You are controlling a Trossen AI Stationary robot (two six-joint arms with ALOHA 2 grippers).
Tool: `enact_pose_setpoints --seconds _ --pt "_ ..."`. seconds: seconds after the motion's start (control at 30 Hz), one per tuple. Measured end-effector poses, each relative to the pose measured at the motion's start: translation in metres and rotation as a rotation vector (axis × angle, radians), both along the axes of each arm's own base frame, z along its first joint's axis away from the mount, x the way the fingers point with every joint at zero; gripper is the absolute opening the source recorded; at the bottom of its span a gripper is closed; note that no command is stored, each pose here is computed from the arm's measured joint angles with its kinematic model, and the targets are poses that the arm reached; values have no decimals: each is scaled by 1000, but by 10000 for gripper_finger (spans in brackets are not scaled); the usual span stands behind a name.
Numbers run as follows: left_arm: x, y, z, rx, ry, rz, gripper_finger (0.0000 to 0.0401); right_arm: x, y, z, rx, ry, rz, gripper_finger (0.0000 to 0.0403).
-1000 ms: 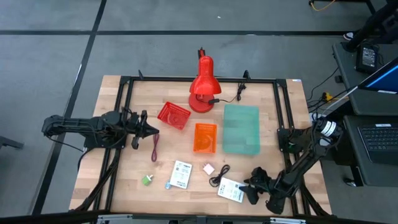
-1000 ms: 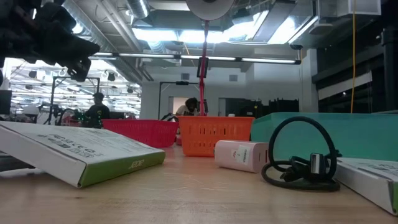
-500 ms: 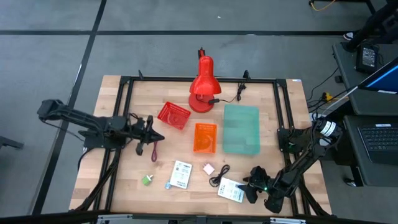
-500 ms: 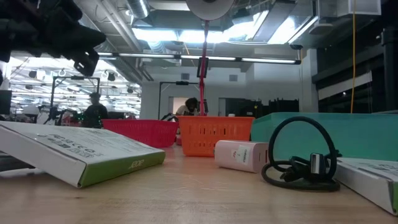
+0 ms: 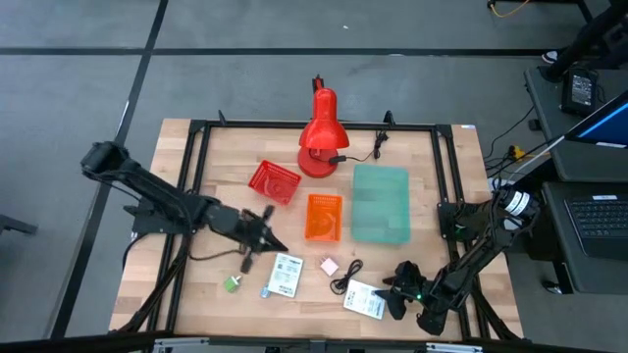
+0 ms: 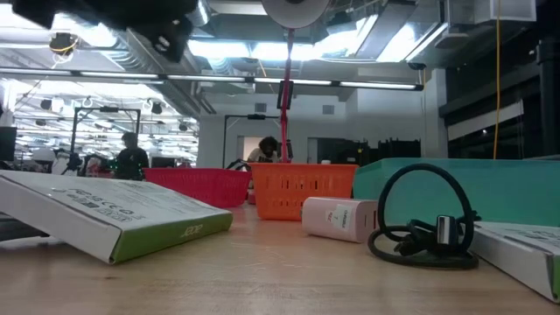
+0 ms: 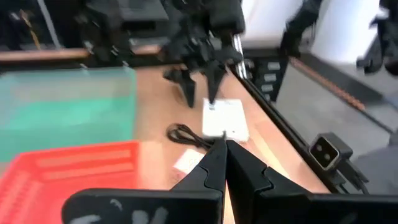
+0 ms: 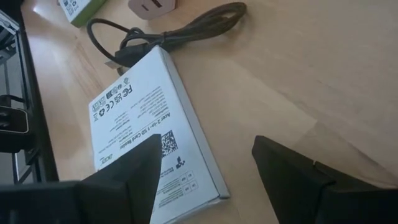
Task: Pick and place items into bin
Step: Put the white card reader box into the light blue bin
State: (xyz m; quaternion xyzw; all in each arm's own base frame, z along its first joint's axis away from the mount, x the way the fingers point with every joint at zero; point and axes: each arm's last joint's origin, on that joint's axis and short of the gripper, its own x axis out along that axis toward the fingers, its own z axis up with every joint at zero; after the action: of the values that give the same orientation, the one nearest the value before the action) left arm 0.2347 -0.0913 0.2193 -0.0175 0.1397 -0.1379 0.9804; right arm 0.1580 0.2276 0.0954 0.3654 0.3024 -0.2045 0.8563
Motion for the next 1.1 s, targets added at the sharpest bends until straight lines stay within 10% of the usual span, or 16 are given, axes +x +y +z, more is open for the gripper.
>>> enact_pose_setpoints --seconds 0.5,1.1 --pt "111 -79 -21 187 168 -207 3 0 0 0 -1 -5 0 239" --pt "185 -114 -60 200 163 -297 3 0 1 1 -46 0 51 239"
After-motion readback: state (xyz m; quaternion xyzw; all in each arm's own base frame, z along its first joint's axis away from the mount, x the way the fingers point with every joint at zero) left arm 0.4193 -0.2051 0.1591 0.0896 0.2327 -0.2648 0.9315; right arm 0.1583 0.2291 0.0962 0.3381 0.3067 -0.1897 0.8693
